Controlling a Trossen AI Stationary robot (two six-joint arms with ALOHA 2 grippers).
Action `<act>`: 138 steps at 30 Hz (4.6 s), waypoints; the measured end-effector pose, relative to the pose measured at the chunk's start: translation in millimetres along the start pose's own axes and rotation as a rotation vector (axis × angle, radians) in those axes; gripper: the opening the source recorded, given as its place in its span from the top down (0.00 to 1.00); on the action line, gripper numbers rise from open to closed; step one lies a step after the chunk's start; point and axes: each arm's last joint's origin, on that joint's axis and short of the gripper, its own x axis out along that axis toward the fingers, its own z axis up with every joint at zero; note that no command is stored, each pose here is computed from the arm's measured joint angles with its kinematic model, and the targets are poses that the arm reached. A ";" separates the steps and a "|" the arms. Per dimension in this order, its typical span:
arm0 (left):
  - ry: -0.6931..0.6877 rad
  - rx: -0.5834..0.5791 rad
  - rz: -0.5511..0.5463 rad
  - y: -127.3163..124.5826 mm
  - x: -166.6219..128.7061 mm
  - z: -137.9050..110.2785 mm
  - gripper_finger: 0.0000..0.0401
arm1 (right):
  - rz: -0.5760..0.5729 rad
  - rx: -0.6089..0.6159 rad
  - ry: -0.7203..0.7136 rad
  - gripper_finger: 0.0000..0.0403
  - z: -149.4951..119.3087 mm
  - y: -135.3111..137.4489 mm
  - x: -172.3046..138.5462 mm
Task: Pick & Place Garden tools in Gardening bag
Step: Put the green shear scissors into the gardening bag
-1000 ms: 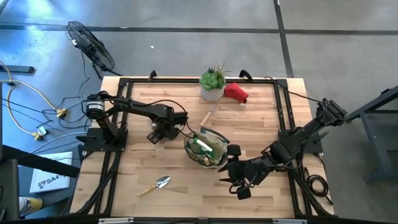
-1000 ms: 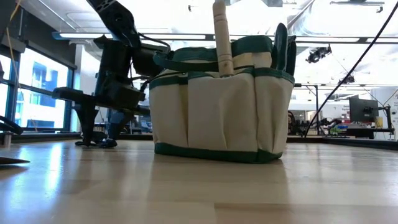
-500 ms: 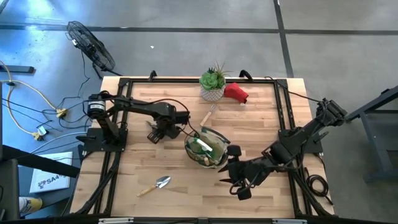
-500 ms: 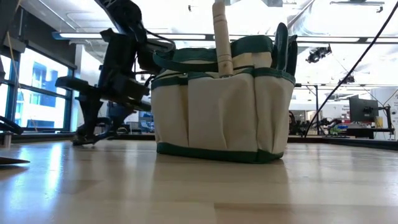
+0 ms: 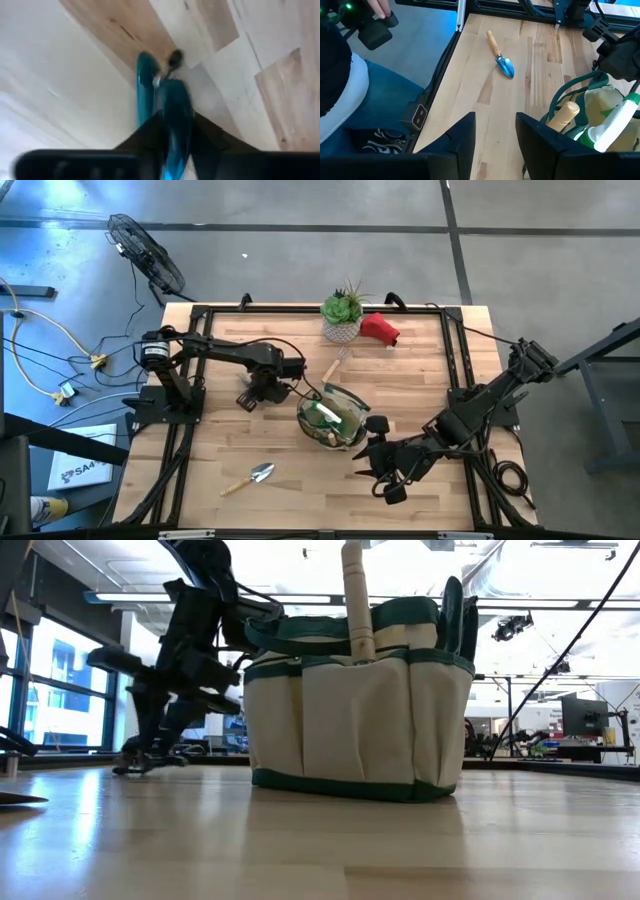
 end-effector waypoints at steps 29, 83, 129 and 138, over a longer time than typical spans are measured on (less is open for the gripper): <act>0.007 -0.013 -0.077 -3.5 -11.1 -0.8 0.88 | -0.004 -0.003 -0.002 0.67 0.3 -0.6 0.2; -0.497 0.127 0.005 -33.9 -216.8 23.1 0.88 | -0.074 -0.170 0.357 0.67 -15.6 -58.2 46.6; -0.523 0.153 -0.065 -36.1 -214.0 23.5 0.87 | 0.045 -0.184 0.760 0.99 -44.2 -75.0 55.3; -0.526 0.155 -0.069 -36.3 -214.1 23.6 0.88 | 0.002 -0.197 0.730 0.99 -26.5 -75.1 47.0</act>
